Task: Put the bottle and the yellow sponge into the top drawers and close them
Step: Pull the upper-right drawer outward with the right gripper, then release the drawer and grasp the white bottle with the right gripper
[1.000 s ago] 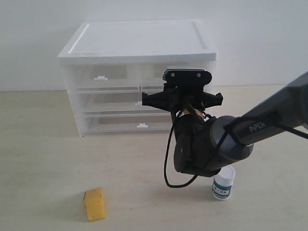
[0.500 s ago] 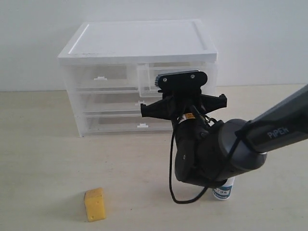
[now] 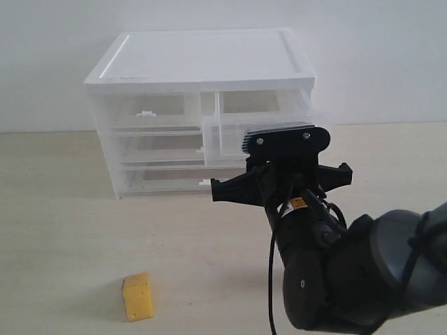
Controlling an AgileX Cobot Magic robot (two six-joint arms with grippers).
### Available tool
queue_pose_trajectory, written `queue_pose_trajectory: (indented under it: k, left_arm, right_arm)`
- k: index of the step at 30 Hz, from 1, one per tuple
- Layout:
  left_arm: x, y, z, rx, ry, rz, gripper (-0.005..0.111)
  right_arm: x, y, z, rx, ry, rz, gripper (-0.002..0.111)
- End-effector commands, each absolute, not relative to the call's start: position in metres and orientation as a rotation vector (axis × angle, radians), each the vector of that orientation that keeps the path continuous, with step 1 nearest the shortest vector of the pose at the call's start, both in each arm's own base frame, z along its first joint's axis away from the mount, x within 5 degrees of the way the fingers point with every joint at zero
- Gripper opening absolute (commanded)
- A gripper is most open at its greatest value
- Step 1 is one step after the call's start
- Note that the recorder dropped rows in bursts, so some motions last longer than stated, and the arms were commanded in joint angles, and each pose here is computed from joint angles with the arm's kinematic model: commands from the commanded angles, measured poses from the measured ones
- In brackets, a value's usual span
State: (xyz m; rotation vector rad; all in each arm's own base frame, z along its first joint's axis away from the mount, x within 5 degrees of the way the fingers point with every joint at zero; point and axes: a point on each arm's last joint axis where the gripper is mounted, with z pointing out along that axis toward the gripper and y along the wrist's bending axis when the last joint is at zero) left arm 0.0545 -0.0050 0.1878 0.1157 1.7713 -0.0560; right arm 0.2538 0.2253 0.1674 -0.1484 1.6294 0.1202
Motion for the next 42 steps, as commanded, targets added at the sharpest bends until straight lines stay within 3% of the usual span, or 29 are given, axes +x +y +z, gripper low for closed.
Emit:
queue_pose_trajectory:
  k: [1,15,18,23,26,34,37,42]
  left_arm:
    - [0.054,-0.005,0.187,0.110,1.773,-0.071,0.004]
    - [0.054,-0.005,0.187,0.110,1.773,-0.071,0.004]
    - [0.054,-0.005,0.187,0.110,1.773,-0.071,0.004]
    - [0.054,-0.005,0.187,0.110,1.773,-0.071,0.004]
    - [0.054,-0.005,0.187,0.110,1.773,-0.071,0.004]
    - [0.054,-0.005,0.187,0.110,1.773,-0.071,0.004]
    - [0.054,-0.005,0.187,0.110,1.773,-0.071,0.004]
    - [0.054,-0.005,0.187,0.110,1.773,-0.071,0.004]
  right_arm:
    - [0.237,0.224,0.171,-0.159,1.619,0.131,0.000]
    - [0.218,0.216,0.160,-0.112,1.657,0.157,0.004]
    - [0.217,0.217,0.160,-0.126,1.662,0.174,0.022]
    - [0.217,0.218,0.159,-0.125,1.676,0.182,0.064]
    - [0.216,0.219,0.155,-0.155,1.717,0.180,0.079]
    - [0.212,0.222,0.142,-0.244,1.860,0.170,0.079]
    - [0.207,0.225,0.142,-0.362,1.940,0.173,0.071]
    - [0.195,0.228,0.156,-0.541,2.020,0.230,0.046]
